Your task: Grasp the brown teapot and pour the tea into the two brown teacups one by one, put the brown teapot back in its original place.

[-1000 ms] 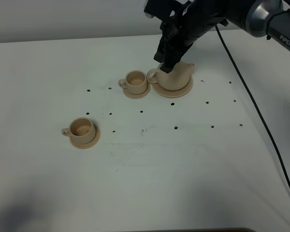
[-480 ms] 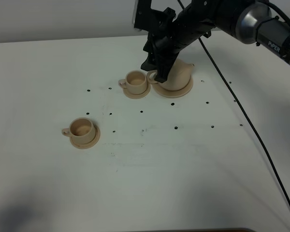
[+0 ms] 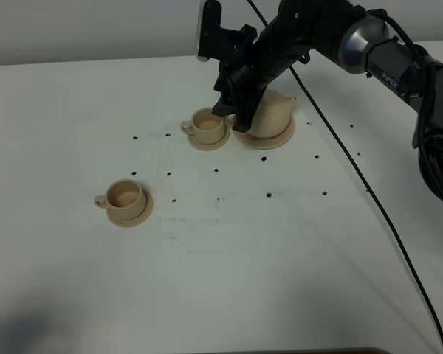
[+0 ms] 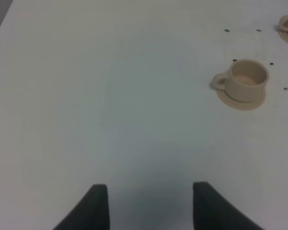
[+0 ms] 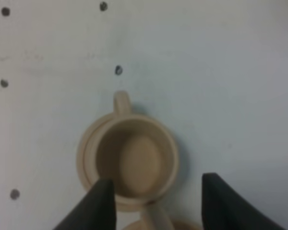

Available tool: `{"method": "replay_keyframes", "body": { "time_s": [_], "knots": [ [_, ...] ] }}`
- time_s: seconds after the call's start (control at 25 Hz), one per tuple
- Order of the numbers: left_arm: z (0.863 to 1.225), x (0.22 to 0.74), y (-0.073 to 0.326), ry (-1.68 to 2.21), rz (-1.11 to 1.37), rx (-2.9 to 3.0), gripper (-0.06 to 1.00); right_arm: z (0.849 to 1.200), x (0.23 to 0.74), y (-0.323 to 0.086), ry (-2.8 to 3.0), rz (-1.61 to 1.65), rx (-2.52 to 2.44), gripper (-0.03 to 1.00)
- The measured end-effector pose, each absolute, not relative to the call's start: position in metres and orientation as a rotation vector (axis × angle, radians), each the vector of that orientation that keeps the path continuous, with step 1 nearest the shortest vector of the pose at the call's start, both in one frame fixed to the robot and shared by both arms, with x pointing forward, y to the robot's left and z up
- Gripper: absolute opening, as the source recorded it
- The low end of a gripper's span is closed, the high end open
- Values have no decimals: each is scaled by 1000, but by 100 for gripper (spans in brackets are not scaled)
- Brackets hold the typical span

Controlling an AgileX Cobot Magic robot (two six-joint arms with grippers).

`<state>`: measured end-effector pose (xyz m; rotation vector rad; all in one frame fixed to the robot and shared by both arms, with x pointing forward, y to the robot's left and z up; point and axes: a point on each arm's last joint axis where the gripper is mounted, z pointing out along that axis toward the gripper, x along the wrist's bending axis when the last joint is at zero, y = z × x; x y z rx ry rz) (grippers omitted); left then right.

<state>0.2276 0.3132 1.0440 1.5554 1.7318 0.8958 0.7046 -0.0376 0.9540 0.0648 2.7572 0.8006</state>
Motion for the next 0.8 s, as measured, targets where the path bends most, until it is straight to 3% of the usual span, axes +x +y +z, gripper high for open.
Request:
{"method": "replay_keyframes", "body": {
  "time_s": [0.8],
  "knots": [
    [1044,228,313,1730,898,1558,43,939,710,-42,2763,699,73,40]
  ]
}}
